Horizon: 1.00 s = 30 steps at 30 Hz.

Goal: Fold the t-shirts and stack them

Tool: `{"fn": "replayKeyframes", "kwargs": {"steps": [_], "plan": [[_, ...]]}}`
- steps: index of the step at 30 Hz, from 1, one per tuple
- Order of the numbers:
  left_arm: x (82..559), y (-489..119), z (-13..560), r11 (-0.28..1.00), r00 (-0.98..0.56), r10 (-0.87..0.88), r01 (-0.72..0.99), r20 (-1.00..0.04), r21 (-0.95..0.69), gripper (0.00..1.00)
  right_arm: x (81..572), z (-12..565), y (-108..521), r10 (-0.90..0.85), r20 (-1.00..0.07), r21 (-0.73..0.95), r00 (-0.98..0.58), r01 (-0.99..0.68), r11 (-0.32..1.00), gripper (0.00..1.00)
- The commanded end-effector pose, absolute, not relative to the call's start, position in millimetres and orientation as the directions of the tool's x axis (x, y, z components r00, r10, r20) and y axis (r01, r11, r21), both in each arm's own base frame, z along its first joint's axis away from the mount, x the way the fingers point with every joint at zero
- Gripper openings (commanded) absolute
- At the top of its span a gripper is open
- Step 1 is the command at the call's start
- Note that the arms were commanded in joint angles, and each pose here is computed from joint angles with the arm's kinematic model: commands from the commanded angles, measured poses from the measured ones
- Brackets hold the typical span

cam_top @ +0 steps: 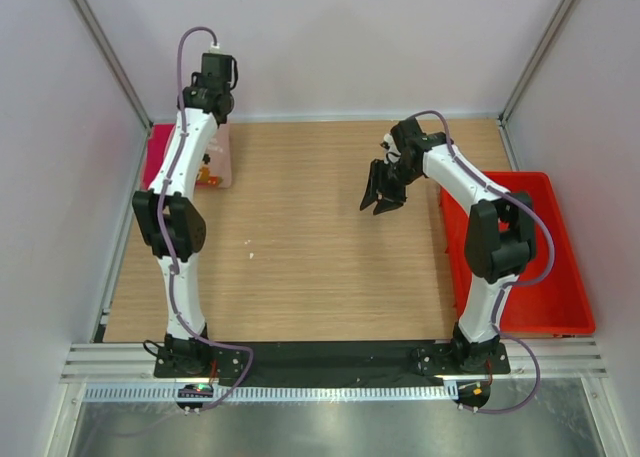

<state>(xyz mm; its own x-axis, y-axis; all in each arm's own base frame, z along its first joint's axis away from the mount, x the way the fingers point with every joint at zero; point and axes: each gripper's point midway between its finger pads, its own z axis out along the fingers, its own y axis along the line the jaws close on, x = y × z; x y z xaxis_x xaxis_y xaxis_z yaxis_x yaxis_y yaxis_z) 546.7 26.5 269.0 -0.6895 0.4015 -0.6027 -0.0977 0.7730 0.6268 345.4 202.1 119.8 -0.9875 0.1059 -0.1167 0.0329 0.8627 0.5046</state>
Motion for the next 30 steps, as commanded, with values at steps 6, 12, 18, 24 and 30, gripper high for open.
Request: {"fn": "replayKeyframes", "kwargs": {"steps": [6,12,18,24,30], "plan": [[530,46,350,0.744,-0.587,0.405,-0.234,-0.701,0.626,0.0,352,126,209,0.105,-0.126,0.524,-0.986,0.024,0.852,0.48],[529,55,351,0.738,-0.591,0.401,-0.244,-0.7,0.629,0.0,351,124,210,0.102,-0.116,0.527,-0.988,0.026,0.85,0.48],[539,52,339,0.752,-0.591,0.401,-0.223,-0.7,0.62,0.0,350,122,210,0.104,-0.107,0.528,-0.989,0.032,0.849,0.48],[552,57,327,0.753,-0.593,0.401,-0.22,-0.698,0.62,0.0,349,120,208,0.1,-0.106,0.519,-0.989,0.031,0.854,0.48],[560,53,321,0.774,-0.581,0.385,-0.22,-0.717,0.594,0.0,350,115,207,0.097,-0.101,0.51,-0.99,0.033,0.859,0.48]]}}
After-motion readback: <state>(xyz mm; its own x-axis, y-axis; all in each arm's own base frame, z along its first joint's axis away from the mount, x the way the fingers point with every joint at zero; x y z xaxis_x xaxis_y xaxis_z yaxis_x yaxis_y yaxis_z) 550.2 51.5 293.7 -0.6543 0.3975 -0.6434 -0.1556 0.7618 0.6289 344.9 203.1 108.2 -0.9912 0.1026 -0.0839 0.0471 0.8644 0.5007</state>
